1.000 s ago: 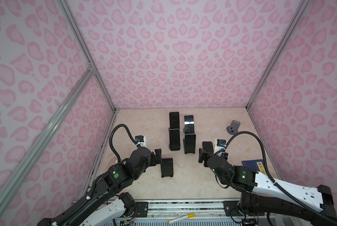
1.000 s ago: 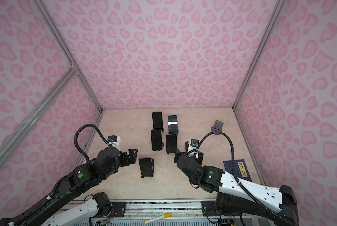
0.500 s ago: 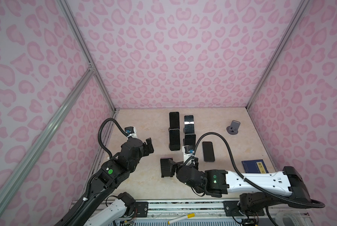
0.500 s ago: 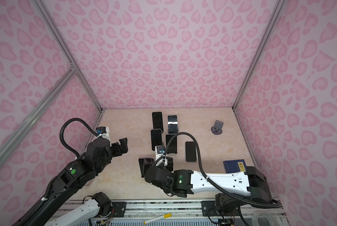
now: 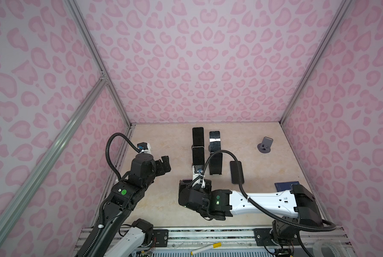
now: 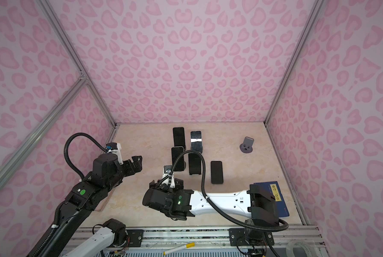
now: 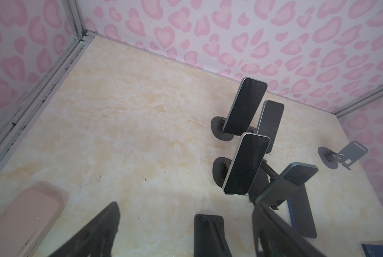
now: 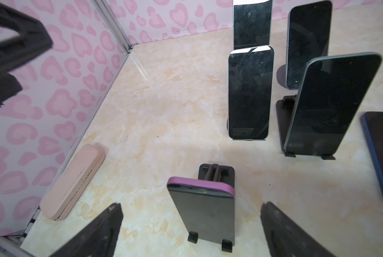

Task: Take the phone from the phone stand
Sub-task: 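Close the right gripper on the top edge of the purple-cased phone, then lift the purple-cased phone up out of its black stand with the right gripper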

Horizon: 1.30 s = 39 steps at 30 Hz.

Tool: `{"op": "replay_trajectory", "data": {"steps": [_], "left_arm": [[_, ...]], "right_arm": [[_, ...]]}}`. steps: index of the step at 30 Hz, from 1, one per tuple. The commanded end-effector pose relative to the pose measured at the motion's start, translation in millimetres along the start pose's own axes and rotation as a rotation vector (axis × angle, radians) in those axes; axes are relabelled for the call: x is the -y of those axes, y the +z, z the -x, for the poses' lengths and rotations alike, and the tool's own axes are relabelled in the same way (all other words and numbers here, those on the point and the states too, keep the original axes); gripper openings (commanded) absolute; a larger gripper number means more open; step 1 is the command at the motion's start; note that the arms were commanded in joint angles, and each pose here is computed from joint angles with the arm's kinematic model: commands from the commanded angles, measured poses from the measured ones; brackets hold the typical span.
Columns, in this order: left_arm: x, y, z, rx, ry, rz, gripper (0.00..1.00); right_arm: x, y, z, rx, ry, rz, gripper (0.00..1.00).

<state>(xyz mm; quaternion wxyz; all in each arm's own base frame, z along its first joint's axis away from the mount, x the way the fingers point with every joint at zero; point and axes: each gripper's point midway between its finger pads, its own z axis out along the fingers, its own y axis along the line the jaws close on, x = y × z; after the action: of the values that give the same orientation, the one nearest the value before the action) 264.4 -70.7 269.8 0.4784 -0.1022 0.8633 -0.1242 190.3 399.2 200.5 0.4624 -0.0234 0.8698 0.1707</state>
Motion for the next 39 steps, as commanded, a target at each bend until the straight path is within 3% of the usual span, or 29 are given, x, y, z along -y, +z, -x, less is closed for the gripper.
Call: {"op": "replay_trajectory", "data": {"steps": [1,39], "left_arm": [[7.4,-1.0,3.9,0.016,-0.007,-0.047,0.96],[15.1,-0.5,-0.6,0.002,-0.037,-0.12,0.96]], "right_arm": [[11.0,4.6,-3.6,0.012,-0.017,-0.073,0.99],[13.3,58.4,-32.7,-0.03,-0.037,-0.17,0.97]]}}
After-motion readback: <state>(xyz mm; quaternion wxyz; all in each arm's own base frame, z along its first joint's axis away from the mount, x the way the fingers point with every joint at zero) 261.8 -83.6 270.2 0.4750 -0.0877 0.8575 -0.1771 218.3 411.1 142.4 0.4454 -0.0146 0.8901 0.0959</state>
